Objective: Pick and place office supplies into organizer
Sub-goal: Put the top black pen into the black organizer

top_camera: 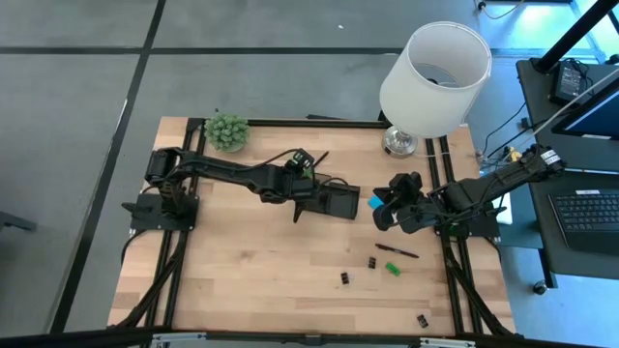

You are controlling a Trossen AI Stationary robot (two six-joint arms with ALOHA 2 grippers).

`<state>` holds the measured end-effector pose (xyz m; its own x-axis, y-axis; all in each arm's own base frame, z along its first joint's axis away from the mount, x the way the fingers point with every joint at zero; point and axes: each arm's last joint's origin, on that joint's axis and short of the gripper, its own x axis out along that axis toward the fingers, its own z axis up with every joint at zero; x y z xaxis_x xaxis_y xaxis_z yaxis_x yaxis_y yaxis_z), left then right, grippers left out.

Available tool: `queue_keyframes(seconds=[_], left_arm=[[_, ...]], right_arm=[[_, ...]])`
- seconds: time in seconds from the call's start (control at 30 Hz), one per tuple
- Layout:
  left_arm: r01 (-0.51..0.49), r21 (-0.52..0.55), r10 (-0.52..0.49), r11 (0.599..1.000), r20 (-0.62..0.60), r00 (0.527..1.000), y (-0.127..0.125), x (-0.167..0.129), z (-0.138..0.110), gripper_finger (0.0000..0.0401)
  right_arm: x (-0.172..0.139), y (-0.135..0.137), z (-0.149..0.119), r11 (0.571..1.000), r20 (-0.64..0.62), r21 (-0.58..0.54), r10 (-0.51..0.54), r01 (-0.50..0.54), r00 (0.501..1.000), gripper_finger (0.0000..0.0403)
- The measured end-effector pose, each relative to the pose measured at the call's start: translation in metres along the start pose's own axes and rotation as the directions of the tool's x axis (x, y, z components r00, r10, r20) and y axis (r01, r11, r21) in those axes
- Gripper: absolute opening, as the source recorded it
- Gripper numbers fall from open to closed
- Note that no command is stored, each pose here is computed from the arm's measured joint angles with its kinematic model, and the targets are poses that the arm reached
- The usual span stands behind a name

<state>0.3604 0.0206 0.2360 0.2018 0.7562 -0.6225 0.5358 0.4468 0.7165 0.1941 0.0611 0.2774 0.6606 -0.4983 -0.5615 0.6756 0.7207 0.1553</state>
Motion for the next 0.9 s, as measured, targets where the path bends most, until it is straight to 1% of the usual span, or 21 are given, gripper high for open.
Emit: queue_keyframes(seconds=[0.1,0.17,0.23,0.27,0.3,0.33,0.4,0.5,0.57,0.63,0.7,0.8,0.83,0.9], left_arm=[[-0.01,0.002,0.01,1.0,-0.011,1.0,0.0,0.0,0.0,0.0003],[-0.042,0.021,0.043,0.999,-0.047,0.998,0.002,-0.002,-0.003,0.0002],[-0.064,0.008,0.065,0.998,-0.067,0.996,0.007,-0.008,-0.009,0.0002],[-0.061,-0.026,0.06,0.998,-0.056,0.997,0.012,-0.013,-0.012,0.0002],[-0.046,-0.087,0.044,0.995,-0.027,0.999,0.018,-0.019,-0.017,0.0002],[-0.014,-0.153,0.016,0.988,0.014,1.0,0.025,-0.025,-0.023,0.0002],[0.092,-0.282,-0.057,0.955,0.129,0.99,0.038,-0.036,-0.035,0.0002],[0.258,-0.438,-0.125,0.861,0.309,0.943,0.056,-0.048,-0.056,0.0002],[0.325,-0.512,-0.117,0.795,0.396,0.911,0.067,-0.054,-0.072,0.0003],[0.36,-0.571,-0.1,0.738,0.435,0.895,0.074,-0.056,-0.089,0.0003],[0.376,-0.641,-0.07,0.669,0.449,0.891,0.081,-0.057,-0.104,0.0004],[0.424,-0.732,-0.048,0.533,0.474,0.879,0.09,-0.055,-0.128,0.0009],[0.452,-0.74,-0.052,0.497,0.495,0.867,0.092,-0.053,-0.135,0.0012],[0.513,-0.736,-0.07,0.442,0.542,0.838,0.094,-0.048,-0.145,0.0019]], right_arm=[[0.0,0.0,0.0,1.0,0.0,0.0,0.0,0.0,1.0,0.0029],[0.0,0.0,0.0,1.0,0.0,0.0,0.0,0.0,1.0,0.0029],[0.0,0.0,0.0,1.0,0.0,0.0,0.0,0.0,1.0,0.0029],[0.0,0.0,0.0,1.0,-0.001,0.0,0.0,0.0,1.0,0.0029],[0.0,0.0,0.0,1.0,-0.001,-0.001,0.0,0.0,1.0,0.0029],[0.0,0.0,0.0,1.0,-0.001,0.0,0.0,0.0,1.0,0.0029],[0.0,0.0,0.0,1.0,0.0,0.0,0.0,0.0,1.0,0.0029],[0.0,0.0,0.0,1.0,-0.001,-0.001,0.0,0.0,1.0,0.0029],[0.0,0.0,0.0,1.0,0.0,-0.001,0.0,0.0,1.0,0.0029],[0.0,0.0,0.0,1.0,-0.001,-0.001,0.0,0.0,1.0,0.0029],[0.0,0.0,0.0,1.0,-0.001,-0.002,0.0,0.0,1.0,0.0029],[0.0,0.0,0.0,1.0,-0.001,-0.001,0.0,0.0,1.0,0.0029],[0.0,0.0,0.0,1.0,-0.001,-0.001,0.0,0.0,1.0,0.0029],[0.0,0.0,0.0,1.0,-0.001,-0.001,0.0,0.0,1.0,0.0029]])
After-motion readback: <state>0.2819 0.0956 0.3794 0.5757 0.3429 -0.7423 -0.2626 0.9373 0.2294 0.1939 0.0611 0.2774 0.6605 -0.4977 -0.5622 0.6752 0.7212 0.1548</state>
